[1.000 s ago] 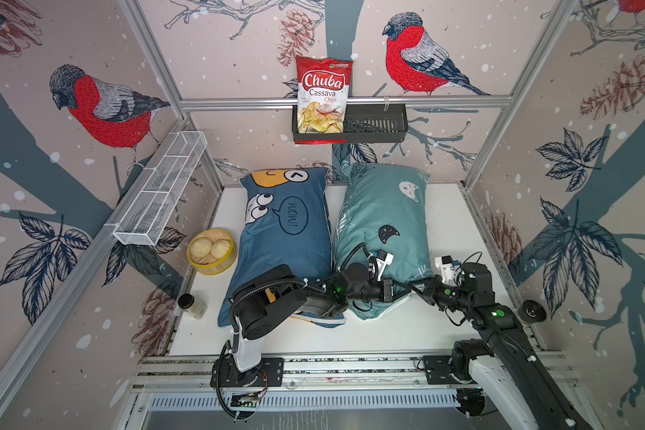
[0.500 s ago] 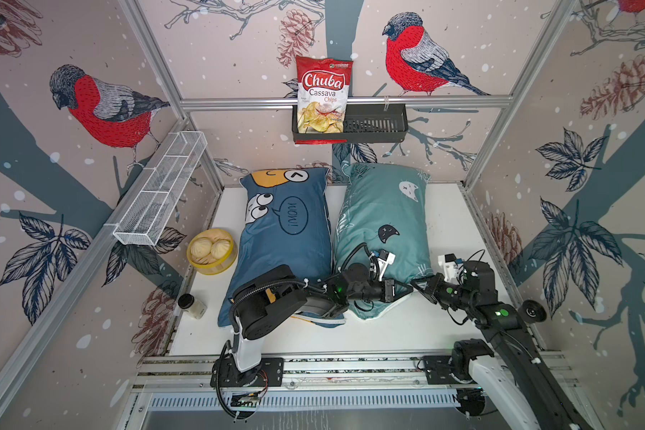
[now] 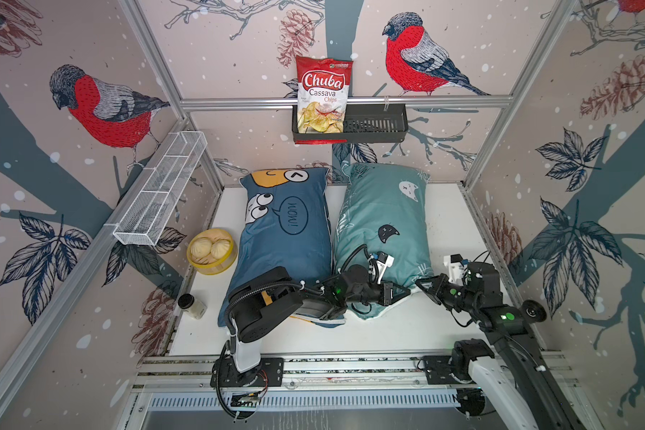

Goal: Zip up pillowcases
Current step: Zip the zipper on the pillowcase.

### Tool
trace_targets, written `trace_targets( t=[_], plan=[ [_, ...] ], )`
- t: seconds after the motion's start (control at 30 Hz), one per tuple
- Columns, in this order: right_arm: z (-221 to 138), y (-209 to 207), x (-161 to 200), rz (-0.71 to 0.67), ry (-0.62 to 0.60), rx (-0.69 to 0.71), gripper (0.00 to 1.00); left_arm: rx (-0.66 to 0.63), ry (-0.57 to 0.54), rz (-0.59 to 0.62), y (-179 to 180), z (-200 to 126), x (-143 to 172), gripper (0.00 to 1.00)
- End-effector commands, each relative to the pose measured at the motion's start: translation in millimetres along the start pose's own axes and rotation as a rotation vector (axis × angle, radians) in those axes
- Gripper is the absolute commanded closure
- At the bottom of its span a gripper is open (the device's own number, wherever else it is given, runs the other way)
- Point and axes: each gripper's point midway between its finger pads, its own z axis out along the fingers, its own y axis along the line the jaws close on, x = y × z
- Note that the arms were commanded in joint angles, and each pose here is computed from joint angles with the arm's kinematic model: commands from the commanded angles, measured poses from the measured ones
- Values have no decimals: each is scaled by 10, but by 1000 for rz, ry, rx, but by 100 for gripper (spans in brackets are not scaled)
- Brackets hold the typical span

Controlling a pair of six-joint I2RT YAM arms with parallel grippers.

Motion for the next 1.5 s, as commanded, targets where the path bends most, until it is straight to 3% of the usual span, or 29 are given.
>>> trace_targets(
  t=[0.0,0.53,1.47],
  plan=[
    [-48,19,-187,-44,-87,23,100,-5,28,14,4,-19,79,100],
    [-131,-103,-372,-22,-176,75,100,-98,93,28,207,-94,365,100],
    [-278,-336,-598,0,-286,171,100,-241,119,39,470,-295,542,100]
  ],
)
